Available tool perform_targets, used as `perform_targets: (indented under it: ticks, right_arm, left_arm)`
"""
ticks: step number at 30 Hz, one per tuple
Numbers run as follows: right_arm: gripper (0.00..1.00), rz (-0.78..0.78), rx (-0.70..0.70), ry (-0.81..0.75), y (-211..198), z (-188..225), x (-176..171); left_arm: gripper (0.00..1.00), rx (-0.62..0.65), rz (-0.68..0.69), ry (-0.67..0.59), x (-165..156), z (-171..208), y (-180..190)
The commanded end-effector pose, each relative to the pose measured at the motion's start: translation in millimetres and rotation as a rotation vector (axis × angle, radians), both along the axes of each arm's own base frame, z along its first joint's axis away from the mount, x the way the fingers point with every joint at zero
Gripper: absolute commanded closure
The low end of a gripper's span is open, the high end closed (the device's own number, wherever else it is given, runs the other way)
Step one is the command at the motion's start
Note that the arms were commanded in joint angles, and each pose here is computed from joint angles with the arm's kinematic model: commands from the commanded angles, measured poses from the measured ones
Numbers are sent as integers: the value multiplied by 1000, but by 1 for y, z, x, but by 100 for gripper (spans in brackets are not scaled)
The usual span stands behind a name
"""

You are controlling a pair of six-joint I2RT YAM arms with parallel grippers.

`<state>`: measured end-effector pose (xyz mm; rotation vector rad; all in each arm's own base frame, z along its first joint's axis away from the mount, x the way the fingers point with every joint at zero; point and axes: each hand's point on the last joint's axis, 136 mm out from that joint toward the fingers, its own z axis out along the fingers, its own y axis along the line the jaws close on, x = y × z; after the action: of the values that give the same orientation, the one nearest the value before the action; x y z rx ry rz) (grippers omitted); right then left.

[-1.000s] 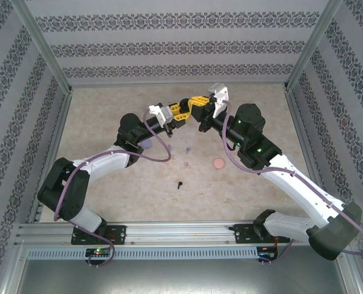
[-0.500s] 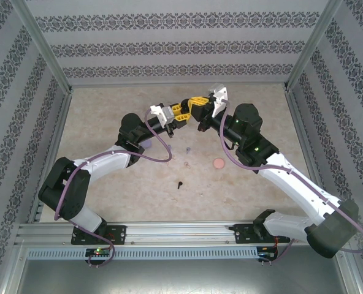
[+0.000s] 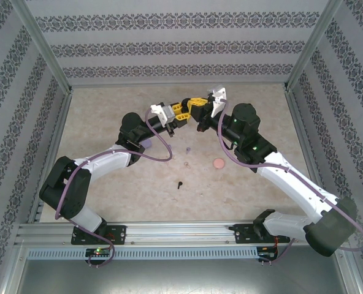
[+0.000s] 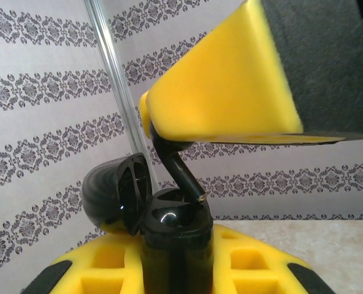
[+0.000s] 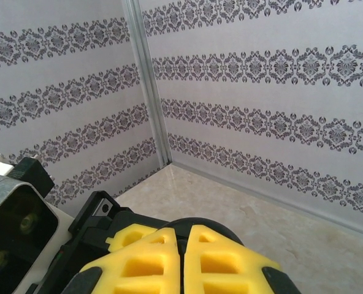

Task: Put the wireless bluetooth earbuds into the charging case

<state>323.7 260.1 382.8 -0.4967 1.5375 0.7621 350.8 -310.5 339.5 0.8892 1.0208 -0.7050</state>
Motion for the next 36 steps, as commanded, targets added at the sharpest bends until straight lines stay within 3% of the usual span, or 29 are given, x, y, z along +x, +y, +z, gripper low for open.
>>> perform_targets:
  ticks: [1,36]
  right_arm:
    - [94,10,19,1,0,-2,2]
    - [100,26,-114,-3,-1,-36,-7]
  left_arm:
    - [100,-46,-38,-82,-12,26,-5]
    - [100,-87,9,-82,-7,45,1]
